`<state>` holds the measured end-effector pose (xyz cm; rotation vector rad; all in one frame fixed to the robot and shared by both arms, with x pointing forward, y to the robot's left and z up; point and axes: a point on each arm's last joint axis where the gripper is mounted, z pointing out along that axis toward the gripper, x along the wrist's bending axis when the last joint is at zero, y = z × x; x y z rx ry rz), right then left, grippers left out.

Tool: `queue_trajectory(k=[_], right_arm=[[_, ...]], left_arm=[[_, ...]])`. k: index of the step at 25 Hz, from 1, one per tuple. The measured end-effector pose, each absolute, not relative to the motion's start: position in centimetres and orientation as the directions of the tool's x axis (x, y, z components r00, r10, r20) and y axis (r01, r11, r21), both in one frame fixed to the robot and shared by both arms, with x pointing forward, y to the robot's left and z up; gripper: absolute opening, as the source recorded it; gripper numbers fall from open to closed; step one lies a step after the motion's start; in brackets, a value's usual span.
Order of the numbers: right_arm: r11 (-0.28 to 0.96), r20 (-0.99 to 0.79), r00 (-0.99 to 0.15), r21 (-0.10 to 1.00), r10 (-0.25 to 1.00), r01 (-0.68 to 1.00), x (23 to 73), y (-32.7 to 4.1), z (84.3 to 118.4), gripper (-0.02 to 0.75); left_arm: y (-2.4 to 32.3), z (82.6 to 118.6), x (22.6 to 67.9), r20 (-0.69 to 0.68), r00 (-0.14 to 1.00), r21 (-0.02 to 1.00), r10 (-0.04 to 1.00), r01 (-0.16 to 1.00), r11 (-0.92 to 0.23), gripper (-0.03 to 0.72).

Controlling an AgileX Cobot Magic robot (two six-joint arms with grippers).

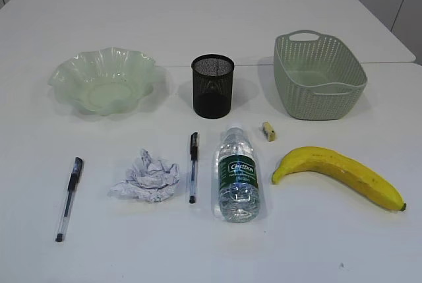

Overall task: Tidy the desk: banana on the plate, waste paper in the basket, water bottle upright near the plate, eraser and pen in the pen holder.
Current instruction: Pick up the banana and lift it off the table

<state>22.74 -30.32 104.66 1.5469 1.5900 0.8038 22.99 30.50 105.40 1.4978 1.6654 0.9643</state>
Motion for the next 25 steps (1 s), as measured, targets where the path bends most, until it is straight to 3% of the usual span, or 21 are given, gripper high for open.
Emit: queue_trajectory(k=[25], right_arm=[[0.061, -0.084, 0.021, 0.855, 0.996, 0.515, 22.75, -30.25, 104.66, 0.523]], left_arm=[[30.5, 105.4, 22.99, -0.013, -0.098, 0.873, 0.995, 0.484, 0.059, 0.417]])
